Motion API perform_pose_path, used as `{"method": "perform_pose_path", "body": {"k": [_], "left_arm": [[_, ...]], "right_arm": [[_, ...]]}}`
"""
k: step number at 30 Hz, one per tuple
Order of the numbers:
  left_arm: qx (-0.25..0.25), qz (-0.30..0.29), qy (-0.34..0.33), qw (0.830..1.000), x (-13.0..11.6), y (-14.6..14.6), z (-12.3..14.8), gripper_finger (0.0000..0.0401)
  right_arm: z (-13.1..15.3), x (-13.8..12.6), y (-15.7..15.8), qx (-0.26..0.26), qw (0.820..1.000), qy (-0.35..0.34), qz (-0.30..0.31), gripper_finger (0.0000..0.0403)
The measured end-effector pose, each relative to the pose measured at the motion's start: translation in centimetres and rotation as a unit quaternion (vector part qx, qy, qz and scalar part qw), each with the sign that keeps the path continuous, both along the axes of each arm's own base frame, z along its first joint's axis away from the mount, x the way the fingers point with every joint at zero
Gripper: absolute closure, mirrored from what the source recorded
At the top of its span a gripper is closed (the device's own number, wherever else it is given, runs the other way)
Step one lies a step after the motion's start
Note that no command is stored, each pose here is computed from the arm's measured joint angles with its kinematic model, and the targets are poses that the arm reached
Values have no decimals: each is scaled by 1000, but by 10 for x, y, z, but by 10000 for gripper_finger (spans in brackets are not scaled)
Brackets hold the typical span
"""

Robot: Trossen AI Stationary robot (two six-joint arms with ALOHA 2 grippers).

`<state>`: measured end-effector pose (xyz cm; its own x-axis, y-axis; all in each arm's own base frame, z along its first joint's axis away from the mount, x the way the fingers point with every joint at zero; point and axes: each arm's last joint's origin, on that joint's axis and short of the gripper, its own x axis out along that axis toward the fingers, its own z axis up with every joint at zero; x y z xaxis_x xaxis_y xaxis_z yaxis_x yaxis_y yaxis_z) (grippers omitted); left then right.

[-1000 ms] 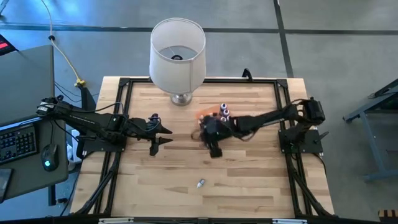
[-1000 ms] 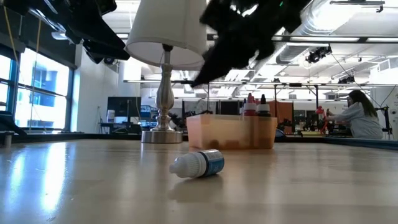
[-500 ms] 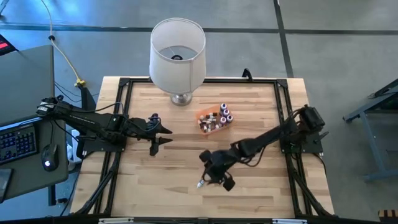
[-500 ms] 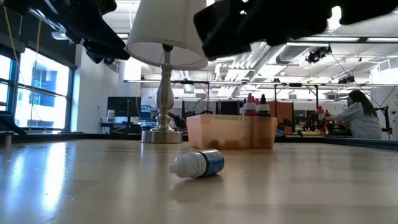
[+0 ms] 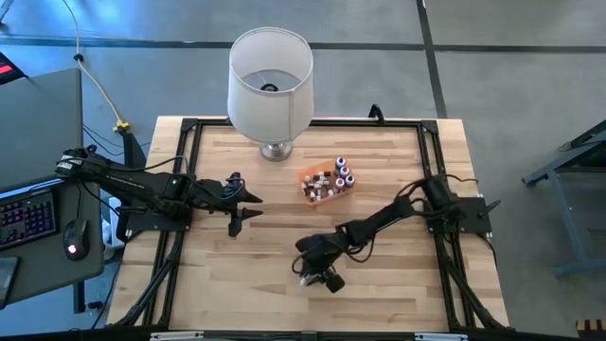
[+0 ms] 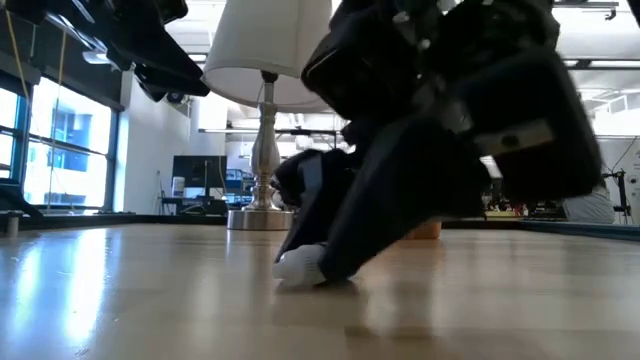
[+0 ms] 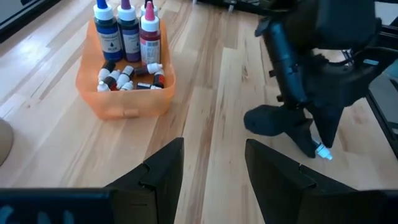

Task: Pick & Place food coloring
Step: Put the small blue food coloring bottle into the orange bin

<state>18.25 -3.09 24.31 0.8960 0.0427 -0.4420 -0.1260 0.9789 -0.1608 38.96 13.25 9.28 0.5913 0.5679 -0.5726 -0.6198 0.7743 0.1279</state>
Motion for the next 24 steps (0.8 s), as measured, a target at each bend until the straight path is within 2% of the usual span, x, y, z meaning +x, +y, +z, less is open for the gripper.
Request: {"method": "perform_pose_path", "body": {"k": [3, 7, 17, 20, 24], "left_arm": [[0, 0, 2, 1000, 0, 0, 0, 231], [0, 0, 2, 1000, 0, 0, 0, 231], [0, -1, 2, 1000, 0, 0, 0, 231], [0, -1, 2, 1000, 0, 0, 0, 231], [0, -1, 2, 1000, 0, 0, 0, 231]], "right_arm": [[-11, 4, -7, 21, 1000, 9, 12, 240], [-18, 6, -17, 23, 999, 12, 34, 250], [-20, 5, -18, 12, 999, 8, 43, 333], [-13, 5, -20, 14, 999, 7, 35, 333], [13, 3, -31, 2, 1000, -1, 11, 325]]}}
